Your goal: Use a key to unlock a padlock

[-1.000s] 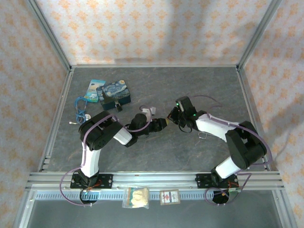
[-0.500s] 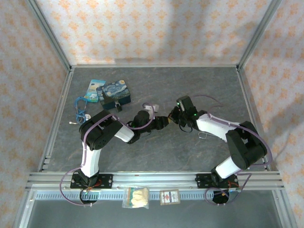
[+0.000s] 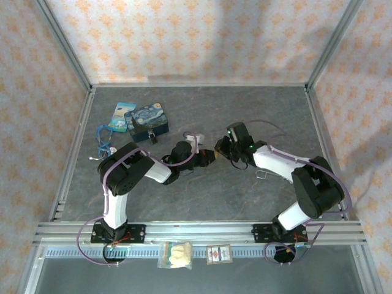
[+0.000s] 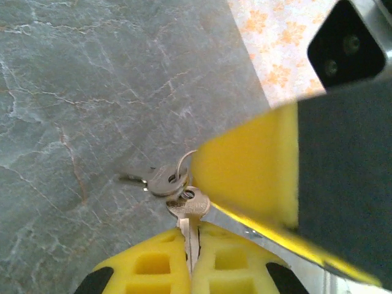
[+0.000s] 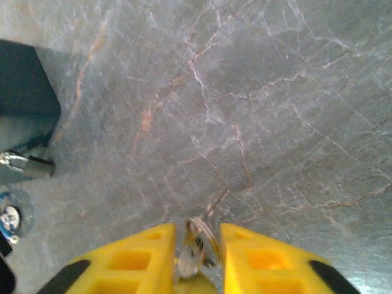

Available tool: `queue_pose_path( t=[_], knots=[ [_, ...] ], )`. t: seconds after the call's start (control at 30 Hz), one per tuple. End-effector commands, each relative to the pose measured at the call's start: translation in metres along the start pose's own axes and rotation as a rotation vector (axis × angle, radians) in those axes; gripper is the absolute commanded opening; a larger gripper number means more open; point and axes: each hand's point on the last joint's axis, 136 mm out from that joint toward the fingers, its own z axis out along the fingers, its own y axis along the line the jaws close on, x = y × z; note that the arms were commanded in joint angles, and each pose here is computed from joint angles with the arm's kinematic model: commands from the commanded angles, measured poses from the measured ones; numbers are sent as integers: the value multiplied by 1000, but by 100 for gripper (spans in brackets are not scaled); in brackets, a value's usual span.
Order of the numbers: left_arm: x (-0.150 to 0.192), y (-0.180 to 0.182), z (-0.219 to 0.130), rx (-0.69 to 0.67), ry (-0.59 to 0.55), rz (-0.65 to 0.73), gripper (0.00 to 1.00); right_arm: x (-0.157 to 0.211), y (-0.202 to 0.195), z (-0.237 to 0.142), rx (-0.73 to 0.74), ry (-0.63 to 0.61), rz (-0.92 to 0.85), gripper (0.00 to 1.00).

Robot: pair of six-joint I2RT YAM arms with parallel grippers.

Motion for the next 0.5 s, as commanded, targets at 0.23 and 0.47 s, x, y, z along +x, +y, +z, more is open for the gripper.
queue_pose_path(
  t=[0.23,0.47],
  knots=[
    [-15,-22,-26,94,169,40,0,-53,28,-53,-85,-121,-332,47],
    [-4,-31,-37,104,394,167,0,-13,63,-77,-421,-9,-543,41]
  ],
)
